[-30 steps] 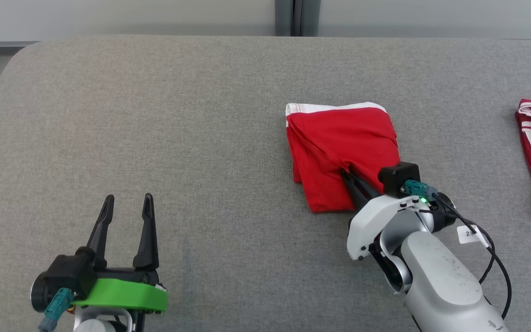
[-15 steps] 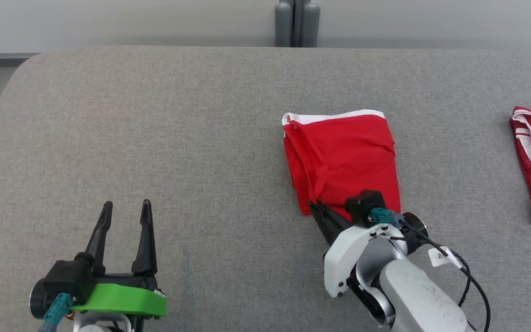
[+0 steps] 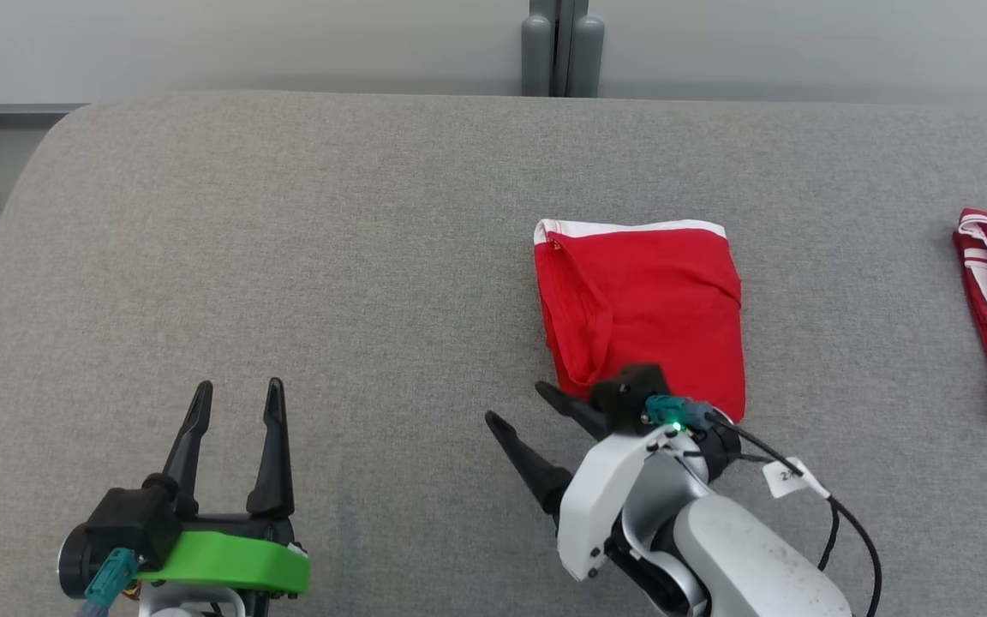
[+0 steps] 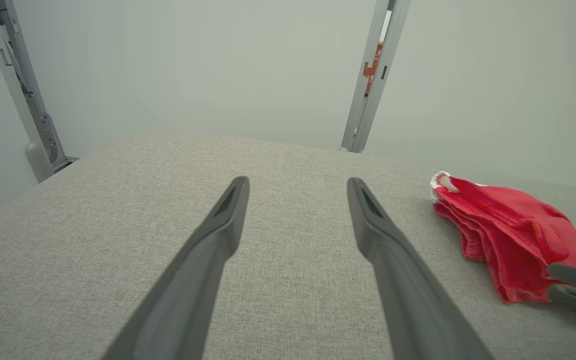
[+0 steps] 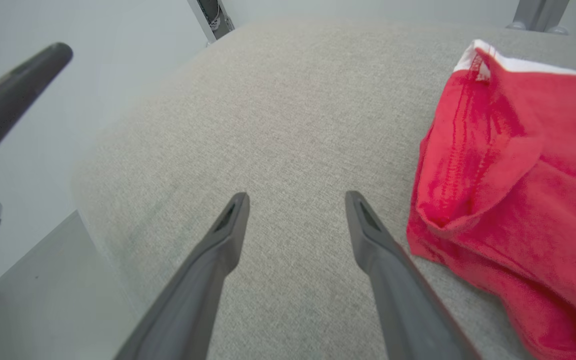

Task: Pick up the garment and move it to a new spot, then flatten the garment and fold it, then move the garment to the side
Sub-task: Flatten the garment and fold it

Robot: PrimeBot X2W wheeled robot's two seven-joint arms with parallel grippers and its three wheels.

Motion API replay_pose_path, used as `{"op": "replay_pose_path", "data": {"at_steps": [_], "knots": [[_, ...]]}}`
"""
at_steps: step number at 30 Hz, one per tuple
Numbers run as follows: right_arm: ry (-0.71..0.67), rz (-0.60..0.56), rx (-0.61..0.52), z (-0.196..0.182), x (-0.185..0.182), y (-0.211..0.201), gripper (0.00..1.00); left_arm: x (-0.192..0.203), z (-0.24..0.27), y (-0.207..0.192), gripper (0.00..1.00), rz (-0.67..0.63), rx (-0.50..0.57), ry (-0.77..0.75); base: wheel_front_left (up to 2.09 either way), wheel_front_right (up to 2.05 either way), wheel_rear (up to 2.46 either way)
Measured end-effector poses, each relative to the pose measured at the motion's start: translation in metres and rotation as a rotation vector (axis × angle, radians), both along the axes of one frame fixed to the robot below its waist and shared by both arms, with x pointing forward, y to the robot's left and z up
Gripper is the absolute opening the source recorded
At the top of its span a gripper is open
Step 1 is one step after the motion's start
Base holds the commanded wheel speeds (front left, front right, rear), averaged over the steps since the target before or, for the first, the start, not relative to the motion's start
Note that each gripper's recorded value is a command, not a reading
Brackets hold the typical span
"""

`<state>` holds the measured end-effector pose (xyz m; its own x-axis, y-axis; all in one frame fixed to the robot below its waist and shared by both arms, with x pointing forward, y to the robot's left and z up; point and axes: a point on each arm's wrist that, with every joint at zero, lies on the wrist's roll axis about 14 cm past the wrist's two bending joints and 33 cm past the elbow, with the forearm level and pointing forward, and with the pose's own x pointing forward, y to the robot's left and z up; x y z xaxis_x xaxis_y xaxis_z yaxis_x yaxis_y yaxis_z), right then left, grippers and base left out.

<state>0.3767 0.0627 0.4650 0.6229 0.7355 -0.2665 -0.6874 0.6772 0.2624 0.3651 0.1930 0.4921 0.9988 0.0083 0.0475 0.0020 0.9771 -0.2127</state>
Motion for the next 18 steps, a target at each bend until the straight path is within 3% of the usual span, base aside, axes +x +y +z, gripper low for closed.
{"op": "replay_pose_path", "data": {"at_steps": [5,11,12,13,15,18], "knots": [[-0.143,-0.121,0.107,0.044,0.033,-0.023,1.0,0.0,0.002,0.003,1.0,0.007,0.001,-0.005,0.0,0.0,0.0],[-0.278,-0.333,0.009,0.043,0.072,-0.089,1.0,0.003,0.001,0.0,1.0,0.001,-0.002,-0.005,0.0,0.0,0.0],[-0.269,-0.356,-0.014,0.036,0.075,-0.097,0.94,0.003,0.001,0.0,1.0,0.0,-0.004,-0.004,0.0,0.0,0.0],[-0.267,-0.372,-0.024,0.031,0.077,-0.103,0.65,0.004,0.001,0.0,1.0,-0.001,-0.004,-0.003,0.0,0.0,0.0],[-0.256,-0.402,-0.052,0.021,0.083,-0.113,0.0,0.005,0.0,-0.001,1.0,-0.002,-0.006,-0.002,0.0,0.0,0.0],[-0.229,-0.422,-0.073,0.007,0.088,-0.12,0.0,0.005,0.0,0.0,1.0,0.0,-0.007,0.0,0.0,0.0,0.0]]}}
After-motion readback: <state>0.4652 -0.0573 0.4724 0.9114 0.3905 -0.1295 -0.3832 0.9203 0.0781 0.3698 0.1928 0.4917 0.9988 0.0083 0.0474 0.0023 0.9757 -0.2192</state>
